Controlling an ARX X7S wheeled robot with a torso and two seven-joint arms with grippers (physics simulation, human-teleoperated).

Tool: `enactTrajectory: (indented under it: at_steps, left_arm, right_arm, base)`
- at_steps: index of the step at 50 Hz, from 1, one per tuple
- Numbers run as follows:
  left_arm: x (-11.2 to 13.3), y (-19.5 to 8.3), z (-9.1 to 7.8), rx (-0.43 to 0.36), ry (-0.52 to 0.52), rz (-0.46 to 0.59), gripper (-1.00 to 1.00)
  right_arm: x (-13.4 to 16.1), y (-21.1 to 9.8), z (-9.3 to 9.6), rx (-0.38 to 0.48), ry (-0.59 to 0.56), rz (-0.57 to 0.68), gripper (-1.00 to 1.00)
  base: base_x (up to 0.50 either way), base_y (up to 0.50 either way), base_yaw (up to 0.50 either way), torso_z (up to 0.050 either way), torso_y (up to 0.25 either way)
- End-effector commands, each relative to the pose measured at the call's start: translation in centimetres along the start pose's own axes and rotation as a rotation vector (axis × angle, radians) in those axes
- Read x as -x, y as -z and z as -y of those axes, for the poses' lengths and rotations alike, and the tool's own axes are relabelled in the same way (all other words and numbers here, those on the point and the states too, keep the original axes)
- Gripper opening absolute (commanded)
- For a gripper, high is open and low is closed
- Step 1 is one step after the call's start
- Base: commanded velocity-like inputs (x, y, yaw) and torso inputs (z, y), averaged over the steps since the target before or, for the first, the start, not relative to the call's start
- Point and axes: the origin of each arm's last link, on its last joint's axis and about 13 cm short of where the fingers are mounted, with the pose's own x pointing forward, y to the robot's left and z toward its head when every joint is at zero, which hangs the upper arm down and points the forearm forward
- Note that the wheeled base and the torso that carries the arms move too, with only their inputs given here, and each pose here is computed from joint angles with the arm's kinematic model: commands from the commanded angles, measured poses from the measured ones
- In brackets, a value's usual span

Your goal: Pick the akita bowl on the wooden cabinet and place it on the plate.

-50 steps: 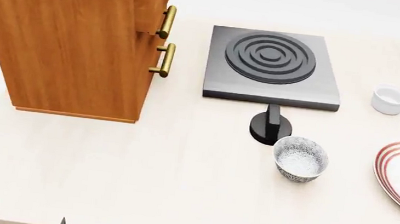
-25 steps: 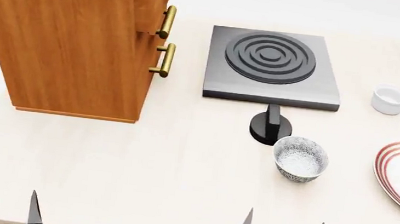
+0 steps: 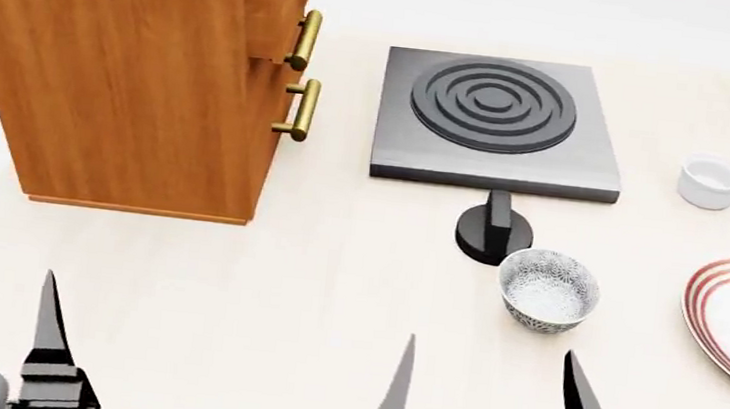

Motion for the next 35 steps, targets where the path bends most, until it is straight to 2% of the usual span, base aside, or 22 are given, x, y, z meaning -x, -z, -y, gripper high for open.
enactTrajectory:
  at_steps: [1, 4, 5, 10, 14, 24, 35]
  left_arm:
    - [-1.2, -4.1, 0.0, -0.024, 0.044, 0.095, 1.0]
    - [-1.3, -4.4, 0.1, -0.029, 0.048, 0.103, 1.0]
    - [-1.9, -5.9, 0.4, -0.039, 0.072, 0.128, 1.0]
    - [-2.5, -7.8, 0.6, -0.037, 0.091, 0.147, 1.0]
    - [-3.6, -11.1, 0.7, -0.045, 0.118, 0.197, 1.0]
    - [-4.4, -15.0, 0.9, -0.039, 0.145, 0.256, 1.0]
    - [-4.4, -17.1, 1.1, -0.037, 0.169, 0.295, 1.0]
  right_arm:
    - [0.4, -1.3, -0.1, 0.022, -0.023, 0.067, 1.0]
    - [0.5, -1.3, -0.1, 0.024, -0.024, 0.071, 1.0]
    - [0.4, -1.3, -0.1, 0.026, -0.02, 0.068, 1.0]
    - [0.5, -1.4, -0.1, 0.022, -0.029, 0.076, 1.0]
    - [0.8, -1.6, -0.2, 0.026, -0.032, 0.107, 1.0]
    - [0.9, -1.7, -0.2, 0.027, -0.04, 0.119, 1.0]
    - [1.2, -1.9, -0.3, 0.022, -0.08, 0.144, 1.0]
  base:
    - [0.0, 0.0, 0.0, 0.0, 0.0]
    - [0.0, 0.0, 0.0, 0.0, 0.0]
    - [0.0, 0.0, 0.0, 0.0, 0.0]
    - [0.0, 0.0, 0.0, 0.0, 0.0]
    - [0.0, 0.0, 0.0, 0.0, 0.0]
    - [0.0, 0.0, 0.0, 0.0, 0.0]
    - [0.0, 0.0, 0.0, 0.0, 0.0]
